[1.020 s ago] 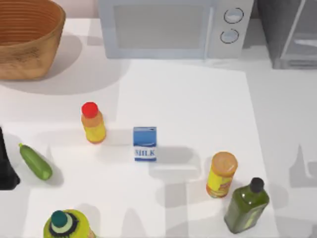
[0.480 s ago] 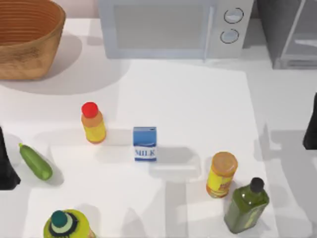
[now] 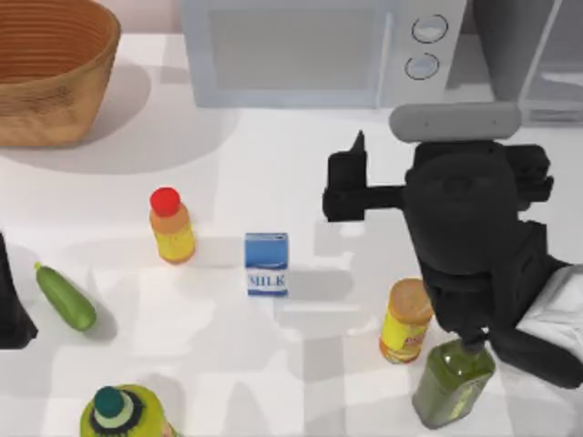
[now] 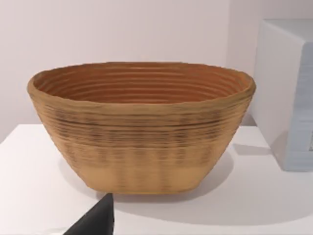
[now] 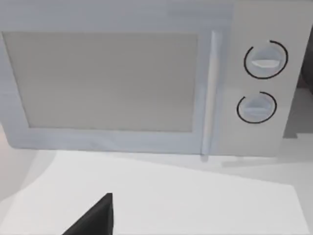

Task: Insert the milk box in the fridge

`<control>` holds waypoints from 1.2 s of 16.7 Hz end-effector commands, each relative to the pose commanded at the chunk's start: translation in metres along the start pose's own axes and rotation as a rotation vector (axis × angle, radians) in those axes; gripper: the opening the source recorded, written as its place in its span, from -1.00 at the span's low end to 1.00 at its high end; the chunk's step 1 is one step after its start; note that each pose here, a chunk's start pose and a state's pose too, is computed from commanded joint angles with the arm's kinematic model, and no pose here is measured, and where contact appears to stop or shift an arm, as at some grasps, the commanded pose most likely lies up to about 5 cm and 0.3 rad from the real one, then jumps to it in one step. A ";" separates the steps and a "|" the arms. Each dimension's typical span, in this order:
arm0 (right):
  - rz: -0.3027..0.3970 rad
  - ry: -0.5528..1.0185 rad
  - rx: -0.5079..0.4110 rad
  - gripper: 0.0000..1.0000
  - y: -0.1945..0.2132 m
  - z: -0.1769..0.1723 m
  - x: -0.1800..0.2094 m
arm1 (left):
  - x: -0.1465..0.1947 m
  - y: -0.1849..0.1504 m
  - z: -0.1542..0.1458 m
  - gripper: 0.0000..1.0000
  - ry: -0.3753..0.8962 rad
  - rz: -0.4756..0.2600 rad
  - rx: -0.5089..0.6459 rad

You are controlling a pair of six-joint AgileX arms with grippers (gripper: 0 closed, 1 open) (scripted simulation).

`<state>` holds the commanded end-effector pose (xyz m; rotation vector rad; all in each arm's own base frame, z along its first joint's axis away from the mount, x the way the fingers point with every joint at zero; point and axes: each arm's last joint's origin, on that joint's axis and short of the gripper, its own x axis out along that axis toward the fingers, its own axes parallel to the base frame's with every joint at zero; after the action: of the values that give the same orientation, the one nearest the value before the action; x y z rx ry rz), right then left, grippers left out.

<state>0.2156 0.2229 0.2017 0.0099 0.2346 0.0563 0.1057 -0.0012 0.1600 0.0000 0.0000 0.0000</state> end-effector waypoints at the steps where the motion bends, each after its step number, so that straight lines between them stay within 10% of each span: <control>1: 0.004 -0.004 0.005 1.00 0.023 -0.010 0.004 | 0.000 0.000 0.000 1.00 0.000 0.000 0.000; 11: -0.052 -0.034 0.005 1.00 0.138 -0.160 0.011 | 0.000 0.000 0.000 1.00 0.000 0.000 0.000; 20: -0.068 -0.033 -0.002 1.00 0.137 -0.170 0.018 | 0.000 0.000 0.000 1.00 0.000 0.000 0.000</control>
<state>0.1861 0.3609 0.0346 0.0005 0.2020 -0.0113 0.1057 -0.0012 0.1600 0.0000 0.0000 0.0000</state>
